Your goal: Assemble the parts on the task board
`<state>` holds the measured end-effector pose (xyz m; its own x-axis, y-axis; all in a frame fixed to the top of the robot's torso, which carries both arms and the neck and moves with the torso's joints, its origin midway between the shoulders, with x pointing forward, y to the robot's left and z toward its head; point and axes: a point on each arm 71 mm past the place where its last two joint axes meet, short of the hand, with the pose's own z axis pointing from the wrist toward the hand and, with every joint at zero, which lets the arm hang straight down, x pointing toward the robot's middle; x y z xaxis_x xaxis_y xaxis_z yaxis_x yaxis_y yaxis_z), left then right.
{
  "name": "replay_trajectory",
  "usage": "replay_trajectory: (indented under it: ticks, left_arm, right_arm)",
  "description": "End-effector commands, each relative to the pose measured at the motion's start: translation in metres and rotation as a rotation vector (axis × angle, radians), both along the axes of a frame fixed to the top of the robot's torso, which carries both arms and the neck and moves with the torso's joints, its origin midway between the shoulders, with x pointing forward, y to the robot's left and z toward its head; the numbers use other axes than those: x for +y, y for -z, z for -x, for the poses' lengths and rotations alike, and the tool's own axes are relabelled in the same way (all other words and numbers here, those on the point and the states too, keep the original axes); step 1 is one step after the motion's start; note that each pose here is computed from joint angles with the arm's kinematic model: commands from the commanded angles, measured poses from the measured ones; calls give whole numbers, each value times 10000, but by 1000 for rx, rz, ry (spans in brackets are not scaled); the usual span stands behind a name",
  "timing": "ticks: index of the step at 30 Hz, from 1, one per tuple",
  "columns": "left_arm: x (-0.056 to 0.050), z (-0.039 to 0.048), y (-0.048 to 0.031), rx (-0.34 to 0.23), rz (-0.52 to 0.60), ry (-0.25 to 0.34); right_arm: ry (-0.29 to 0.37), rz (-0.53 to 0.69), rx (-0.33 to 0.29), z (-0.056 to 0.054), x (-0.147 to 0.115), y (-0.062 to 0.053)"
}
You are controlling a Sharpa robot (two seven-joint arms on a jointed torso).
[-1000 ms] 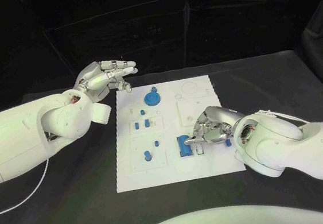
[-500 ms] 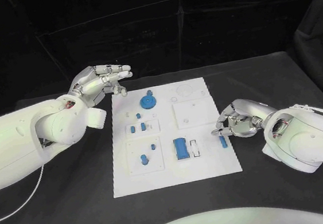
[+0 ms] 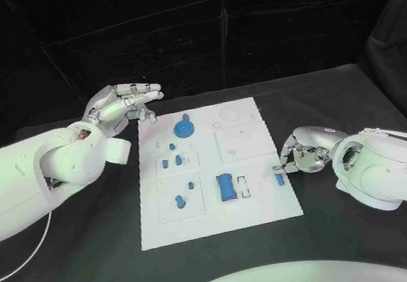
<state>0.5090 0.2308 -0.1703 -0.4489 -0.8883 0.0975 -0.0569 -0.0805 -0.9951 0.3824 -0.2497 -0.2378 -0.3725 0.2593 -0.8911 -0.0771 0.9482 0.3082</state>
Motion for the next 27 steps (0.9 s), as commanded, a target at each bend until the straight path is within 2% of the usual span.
replay_trajectory:
  ticks: [1, 16, 27]
  left_arm:
    - [-2, 2, -17, -7, 11, 8]
    - [10, -1, -8, -2, 8, 8]
    - [17, 1, -6, -1, 8, 7]
  right_arm:
    - [-32, 81, 15, -15, 17, 32]
    - [-86, 111, 36, -30, 154, 76]
    - [-139, 207, 40, -66, 209, 127]
